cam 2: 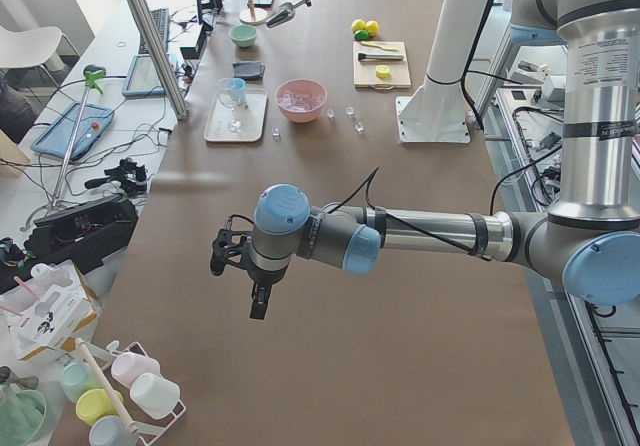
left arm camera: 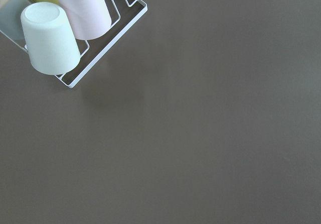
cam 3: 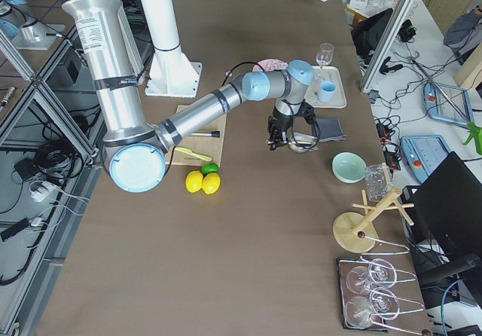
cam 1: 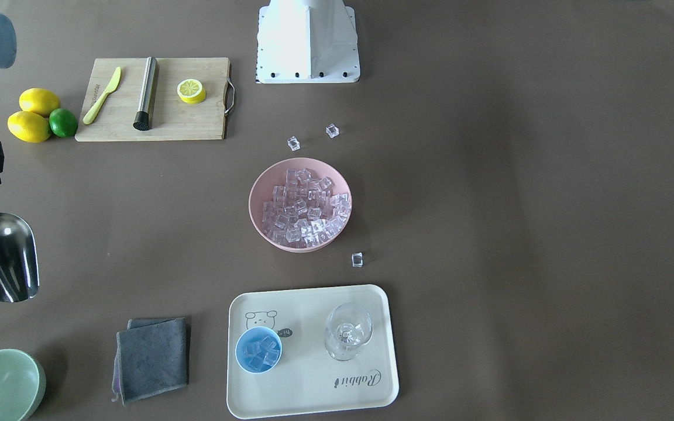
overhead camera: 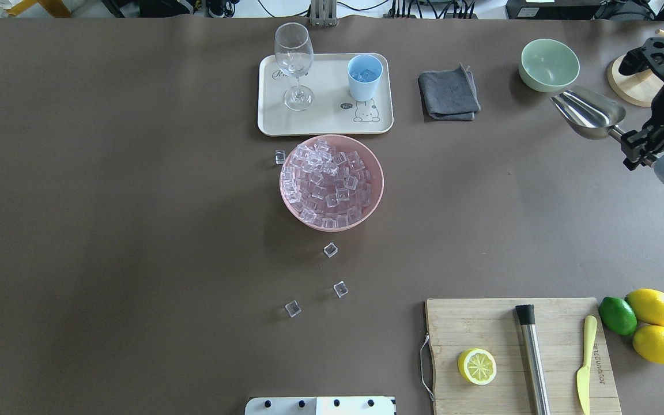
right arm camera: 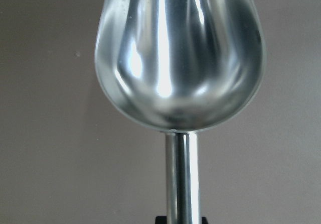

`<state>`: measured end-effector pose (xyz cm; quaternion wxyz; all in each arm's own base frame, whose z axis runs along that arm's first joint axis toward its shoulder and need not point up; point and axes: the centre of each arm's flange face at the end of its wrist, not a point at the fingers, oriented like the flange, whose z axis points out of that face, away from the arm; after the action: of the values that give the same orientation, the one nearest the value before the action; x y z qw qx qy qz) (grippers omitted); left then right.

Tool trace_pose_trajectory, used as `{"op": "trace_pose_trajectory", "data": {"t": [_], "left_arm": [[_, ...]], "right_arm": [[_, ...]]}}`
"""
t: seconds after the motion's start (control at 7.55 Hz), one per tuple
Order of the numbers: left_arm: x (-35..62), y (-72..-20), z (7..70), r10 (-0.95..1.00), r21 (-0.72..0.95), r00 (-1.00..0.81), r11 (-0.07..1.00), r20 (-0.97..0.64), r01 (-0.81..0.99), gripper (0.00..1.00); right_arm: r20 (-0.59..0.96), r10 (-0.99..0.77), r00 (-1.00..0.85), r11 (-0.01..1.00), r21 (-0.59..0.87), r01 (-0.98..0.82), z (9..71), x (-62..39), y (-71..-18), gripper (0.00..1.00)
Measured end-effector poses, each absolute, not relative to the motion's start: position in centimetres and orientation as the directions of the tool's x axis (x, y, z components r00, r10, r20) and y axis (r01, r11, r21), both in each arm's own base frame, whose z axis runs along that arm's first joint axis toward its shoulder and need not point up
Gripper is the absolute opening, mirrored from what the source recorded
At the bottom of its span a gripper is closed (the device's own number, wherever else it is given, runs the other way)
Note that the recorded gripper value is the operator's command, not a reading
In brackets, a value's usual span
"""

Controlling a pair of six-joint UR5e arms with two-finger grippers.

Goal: Put ice in cup with scoop
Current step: 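Carry the empty scoop back and set it down near the table edge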

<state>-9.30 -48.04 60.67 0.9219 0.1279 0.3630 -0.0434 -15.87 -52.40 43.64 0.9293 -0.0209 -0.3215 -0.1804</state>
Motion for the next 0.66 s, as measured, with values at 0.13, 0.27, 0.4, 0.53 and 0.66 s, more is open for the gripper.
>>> {"op": "trace_pose_trajectory", "data": {"t": [0.13, 0.27, 0.4, 0.53, 0.66], "left_arm": [[-9.3, -48.1, 60.6, 0.015, 0.207, 0.732, 0.963, -0.681, 0.172, 1.00], [-9.2, -48.2, 60.5, 0.018, 0.209, 0.732, 0.963, -0.681, 0.171, 1.00], [-9.2, -48.3, 60.3, 0.020, 0.211, 0.732, 0.963, -0.681, 0.170, 1.00], [-9.1, -48.3, 60.2, 0.022, 0.212, 0.732, 0.962, -0.681, 0.169, 1.00], [-8.9, -48.4, 60.1, 0.027, 0.215, 0.732, 0.963, -0.680, 0.164, 1.00]], "right_arm": [[0.613, -0.255, 0.748, 0.955, 0.039, 0.294, 46.6, -14.6, -51.0, 0.00], [0.618, -0.211, 0.757, 0.967, 0.018, 0.255, 49.0, -13.7, -49.7, 0.00], [0.627, -0.158, 0.763, 0.977, -0.012, 0.213, 51.3, -12.5, -48.3, 0.00], [0.634, -0.104, 0.766, 0.983, -0.053, 0.178, 53.9, -11.0, -46.9, 0.00], [0.643, -0.071, 0.762, 0.986, -0.073, 0.153, 56.9, -9.7, -45.8, 0.00]]}}
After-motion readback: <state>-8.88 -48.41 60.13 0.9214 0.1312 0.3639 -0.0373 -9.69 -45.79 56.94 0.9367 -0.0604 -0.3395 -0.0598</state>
